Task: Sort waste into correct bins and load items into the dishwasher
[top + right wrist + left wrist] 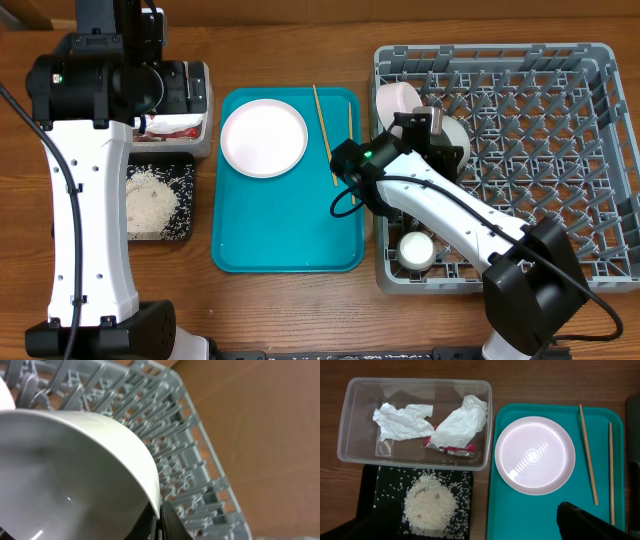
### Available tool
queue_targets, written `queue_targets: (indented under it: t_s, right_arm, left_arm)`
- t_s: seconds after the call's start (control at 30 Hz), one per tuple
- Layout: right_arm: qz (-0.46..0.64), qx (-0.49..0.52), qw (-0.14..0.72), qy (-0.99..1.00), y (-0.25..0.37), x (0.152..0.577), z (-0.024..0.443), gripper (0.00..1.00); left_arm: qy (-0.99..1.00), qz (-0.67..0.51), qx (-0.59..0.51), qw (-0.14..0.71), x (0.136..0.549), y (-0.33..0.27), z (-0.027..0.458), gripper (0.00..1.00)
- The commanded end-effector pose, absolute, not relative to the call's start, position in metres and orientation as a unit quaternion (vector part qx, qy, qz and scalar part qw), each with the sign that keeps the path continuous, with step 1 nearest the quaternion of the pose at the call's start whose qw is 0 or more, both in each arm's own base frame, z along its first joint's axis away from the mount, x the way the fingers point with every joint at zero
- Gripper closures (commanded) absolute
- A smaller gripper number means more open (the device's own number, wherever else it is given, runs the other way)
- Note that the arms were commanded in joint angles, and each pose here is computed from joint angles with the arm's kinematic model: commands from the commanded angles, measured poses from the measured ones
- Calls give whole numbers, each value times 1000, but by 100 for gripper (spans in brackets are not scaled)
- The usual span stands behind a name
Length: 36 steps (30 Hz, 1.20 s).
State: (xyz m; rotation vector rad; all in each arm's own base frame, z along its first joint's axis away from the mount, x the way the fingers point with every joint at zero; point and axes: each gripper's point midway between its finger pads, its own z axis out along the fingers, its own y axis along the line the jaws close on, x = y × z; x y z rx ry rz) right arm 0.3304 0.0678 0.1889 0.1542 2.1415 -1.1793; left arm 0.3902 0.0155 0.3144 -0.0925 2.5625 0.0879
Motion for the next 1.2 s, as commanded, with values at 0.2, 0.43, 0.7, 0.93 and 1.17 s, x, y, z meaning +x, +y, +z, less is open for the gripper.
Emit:
queue_targets:
  t_s: [0.2, 0.43, 0.7, 0.93, 1.17]
  right_arm:
    - [-407, 88, 286, 863, 73, 316, 164, 96]
    - [-386, 84, 262, 880, 85, 307, 158, 80]
    - [-346, 67, 263, 898, 117, 300, 172, 52]
    - [-291, 88, 211, 929, 133, 287, 159, 49]
    - [-187, 93, 208, 955, 173, 300, 179, 29]
  left_arm:
    - [954, 40, -27, 296, 389, 18, 324, 0]
    - [954, 40, -27, 296, 389, 18, 324, 0]
    - [954, 40, -27, 296, 389, 18, 324, 0]
    - [954, 40, -27, 296, 389, 18, 324, 0]
    - [954, 40, -27, 296, 389, 18, 324, 0]
